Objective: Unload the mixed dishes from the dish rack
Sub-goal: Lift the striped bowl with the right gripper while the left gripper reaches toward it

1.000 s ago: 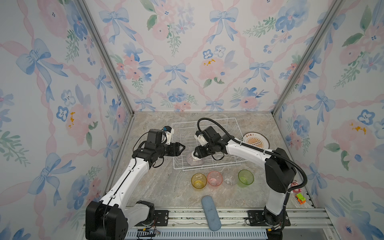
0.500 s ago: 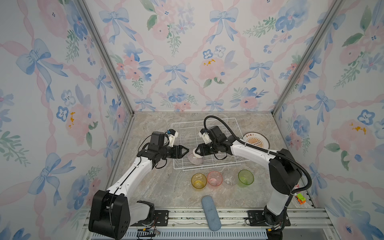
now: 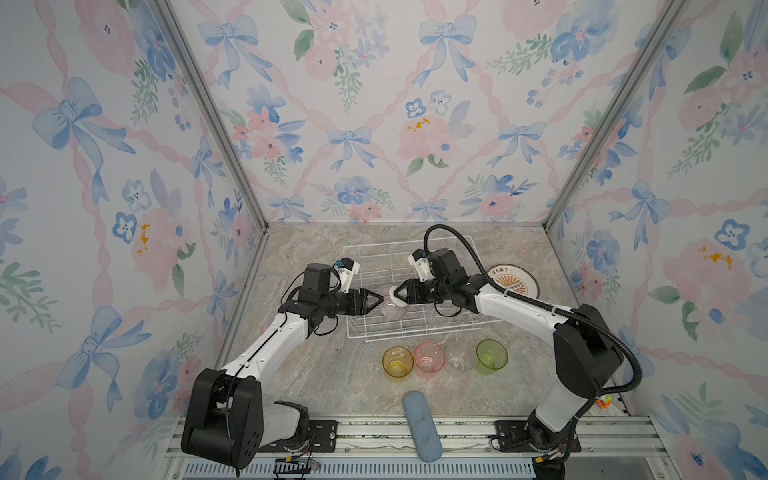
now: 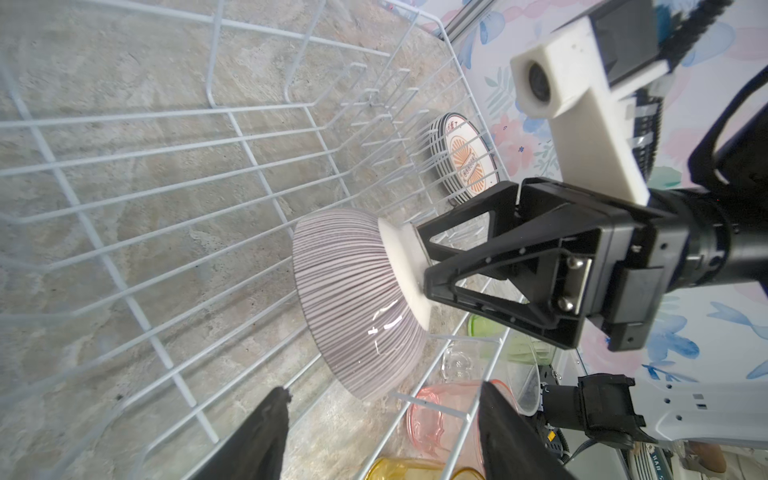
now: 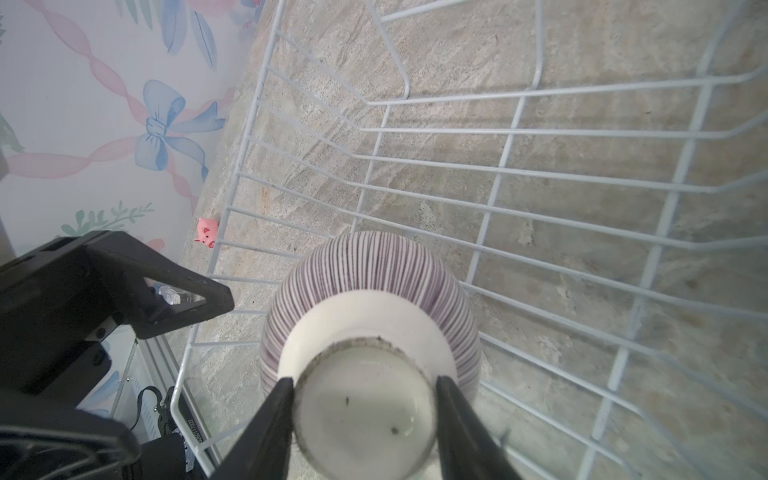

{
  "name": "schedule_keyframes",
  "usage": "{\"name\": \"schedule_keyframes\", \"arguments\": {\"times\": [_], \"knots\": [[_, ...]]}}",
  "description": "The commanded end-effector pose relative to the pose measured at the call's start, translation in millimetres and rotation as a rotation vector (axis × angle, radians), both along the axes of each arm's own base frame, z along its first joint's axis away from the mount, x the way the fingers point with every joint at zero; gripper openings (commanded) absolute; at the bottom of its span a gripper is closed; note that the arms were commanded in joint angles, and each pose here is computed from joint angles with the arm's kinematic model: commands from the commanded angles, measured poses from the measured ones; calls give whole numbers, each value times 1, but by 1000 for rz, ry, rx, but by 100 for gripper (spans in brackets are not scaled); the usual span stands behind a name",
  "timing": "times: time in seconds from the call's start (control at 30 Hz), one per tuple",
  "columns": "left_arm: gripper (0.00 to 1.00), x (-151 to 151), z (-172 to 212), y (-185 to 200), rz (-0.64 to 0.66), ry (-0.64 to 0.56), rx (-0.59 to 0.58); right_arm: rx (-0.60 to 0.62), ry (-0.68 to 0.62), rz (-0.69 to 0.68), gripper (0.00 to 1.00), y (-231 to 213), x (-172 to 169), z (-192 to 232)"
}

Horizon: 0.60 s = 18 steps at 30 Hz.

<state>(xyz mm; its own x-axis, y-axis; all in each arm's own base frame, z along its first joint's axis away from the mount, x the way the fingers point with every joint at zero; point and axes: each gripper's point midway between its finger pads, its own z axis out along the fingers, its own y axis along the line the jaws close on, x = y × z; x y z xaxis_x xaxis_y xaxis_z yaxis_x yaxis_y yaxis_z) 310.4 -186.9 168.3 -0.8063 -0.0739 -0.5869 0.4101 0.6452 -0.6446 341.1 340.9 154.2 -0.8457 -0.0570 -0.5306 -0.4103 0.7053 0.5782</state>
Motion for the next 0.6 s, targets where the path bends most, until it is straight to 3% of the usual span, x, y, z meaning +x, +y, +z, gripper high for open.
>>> {"name": "schedule_keyframes", "arguments": {"times": [0.0, 0.43, 0.57], "knots": [[66, -1, 8, -9, -39, -15, -82, 126, -63, -3, 22, 6, 6, 37], [64, -5, -1, -13, -54, 12, -178, 225, -35, -14, 22, 9, 5, 44], [58, -3, -3, -14, -60, 30, -192, 267, -29, -7, 22, 13, 4, 50]]}}
